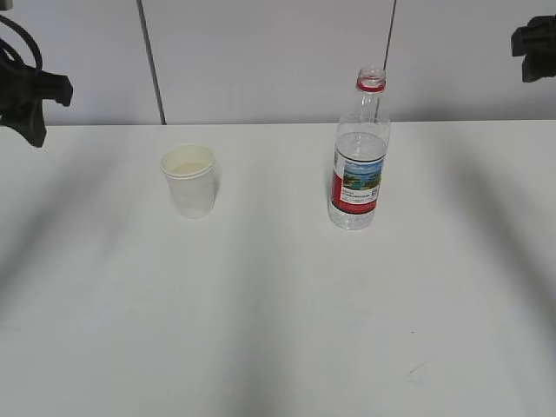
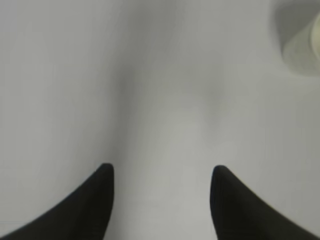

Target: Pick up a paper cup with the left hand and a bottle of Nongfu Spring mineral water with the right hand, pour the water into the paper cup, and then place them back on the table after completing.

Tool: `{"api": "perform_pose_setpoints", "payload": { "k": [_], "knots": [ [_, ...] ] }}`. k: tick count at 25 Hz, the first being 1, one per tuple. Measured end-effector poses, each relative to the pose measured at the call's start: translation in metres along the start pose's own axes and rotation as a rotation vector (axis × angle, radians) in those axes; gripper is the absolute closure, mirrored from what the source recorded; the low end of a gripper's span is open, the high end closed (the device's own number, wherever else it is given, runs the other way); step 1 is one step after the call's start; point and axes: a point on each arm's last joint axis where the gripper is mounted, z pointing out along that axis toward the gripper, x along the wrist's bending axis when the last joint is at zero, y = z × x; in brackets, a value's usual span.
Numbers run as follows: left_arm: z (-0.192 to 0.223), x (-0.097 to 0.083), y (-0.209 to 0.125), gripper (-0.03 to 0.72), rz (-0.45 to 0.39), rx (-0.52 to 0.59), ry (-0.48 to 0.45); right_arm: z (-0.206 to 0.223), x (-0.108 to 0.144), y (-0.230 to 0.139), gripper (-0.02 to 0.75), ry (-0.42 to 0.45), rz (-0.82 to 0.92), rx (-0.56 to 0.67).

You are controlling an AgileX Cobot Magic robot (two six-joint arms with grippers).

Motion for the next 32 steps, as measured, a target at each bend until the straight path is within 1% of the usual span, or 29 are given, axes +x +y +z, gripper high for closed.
{"api": "perform_pose_setpoints", "payload": {
  "k": [5,7,10,16,22,26,29,32],
  "knots": [
    [-0.001,0.001,-0.016,0.312,0.039,0.173,0.004,-0.020,-0.002,-0.018,0.150,0.032,-0.062,0.262],
    [-0.002,0.001,-0.018,0.319,0.047,0.205,0.003,-0.026,-0.001,-0.024,0.150,0.057,-0.069,0.365],
    [-0.002,0.000,-0.019,0.330,0.051,0.215,-0.003,-0.030,0.002,-0.027,0.150,0.105,-0.086,0.415],
    [-0.003,-0.007,-0.022,0.335,0.067,0.244,-0.088,-0.032,0.005,-0.027,0.150,0.144,-0.077,0.421],
    [-0.007,-0.009,-0.026,0.335,0.076,0.250,-0.125,-0.034,0.007,-0.027,0.150,0.163,-0.065,0.420],
    [-0.025,0.001,-0.044,0.335,0.081,0.230,-0.129,-0.045,0.005,-0.026,0.150,0.176,-0.055,0.393],
    [-0.043,0.011,-0.061,0.335,0.084,0.192,-0.125,-0.065,0.000,-0.024,0.150,0.197,-0.036,0.345],
    [-0.061,0.021,-0.079,0.335,0.087,0.154,-0.127,-0.084,-0.004,-0.031,0.150,0.215,-0.021,0.312]
  ]
}}
